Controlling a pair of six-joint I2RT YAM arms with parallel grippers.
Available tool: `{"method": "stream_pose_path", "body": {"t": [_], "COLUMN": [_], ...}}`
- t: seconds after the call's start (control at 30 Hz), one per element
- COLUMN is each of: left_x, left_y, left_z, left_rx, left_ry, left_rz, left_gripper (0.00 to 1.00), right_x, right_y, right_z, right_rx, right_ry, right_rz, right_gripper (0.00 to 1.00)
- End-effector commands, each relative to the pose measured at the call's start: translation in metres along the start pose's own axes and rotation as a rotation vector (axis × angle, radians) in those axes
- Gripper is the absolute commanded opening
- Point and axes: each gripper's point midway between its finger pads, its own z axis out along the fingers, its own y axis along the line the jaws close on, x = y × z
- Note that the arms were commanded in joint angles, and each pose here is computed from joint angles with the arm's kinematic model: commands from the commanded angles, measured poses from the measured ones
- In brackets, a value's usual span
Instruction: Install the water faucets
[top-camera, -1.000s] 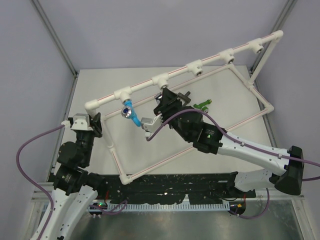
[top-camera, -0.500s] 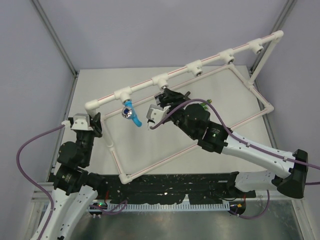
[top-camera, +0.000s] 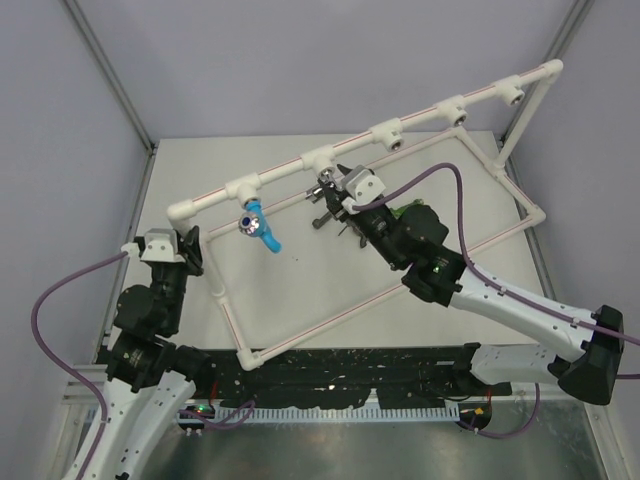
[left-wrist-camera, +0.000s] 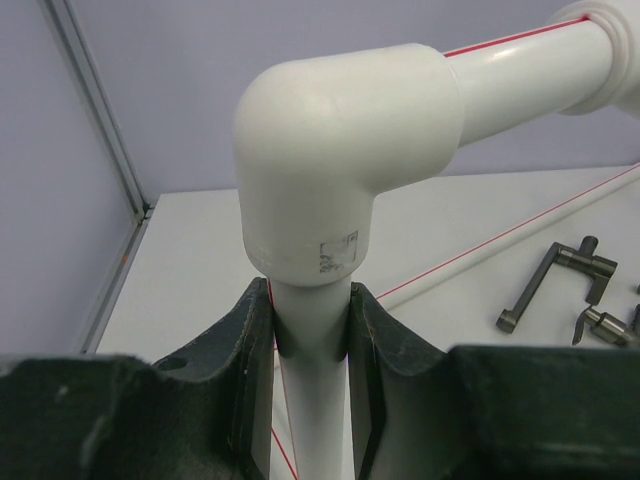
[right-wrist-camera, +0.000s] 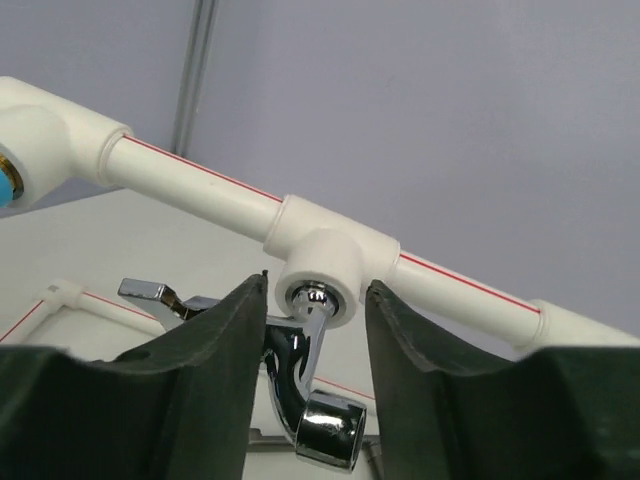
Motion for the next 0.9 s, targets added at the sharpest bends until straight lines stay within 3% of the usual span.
{"method": "stream_pose_path", "body": {"t": [0.0,0.2,0.37,0.47,0.67,0.83,0.87], "left_x": [0.012,0.013,0.005,0.001,-0.011,-0.011,-0.011], "left_y": [0.004,0.012,0.023,0.034,0.062,0.080,0.083], "left_z": [-0.002,0.003,0.016,0.028,0.069,0.115,0.121], "left_rx": [-0.017,-0.067,-0.141,-0.202,-0.326,-0.368,-0.371], "left_ry": [0.048,0.073,0.104,0.131,0.144,0.182,0.192], "left_rz": [0.046,0.054,0.046,0.029,-0.006,-0.029,-0.040], "left_gripper": [0.00,0.00,0.00,0.00,0.00,0.00,0.02], "right_x": [-0.006,0.012,0.056,0.083,0.132,0.144,0.146], "right_y": [-0.011,-0.049,-0.079,-0.087,-0.095,-0.096,-0.097], "right_z": [-0.013,-0.056,-0.096,-0.124,-0.172,-0.195,-0.198], "right_rx": [0.044,0.199,0.337,0.389,0.493,0.547,0.558], "right_ry": [-0.018,0.027,0.150,0.242,0.357,0.358,0.356], "right_rz": [0.083,0.105,0.174,0.212,0.278,0.353,0.364], "right_gripper": [0.57,0.70,0.92,0.97,0.99,0.99,0.95]}}
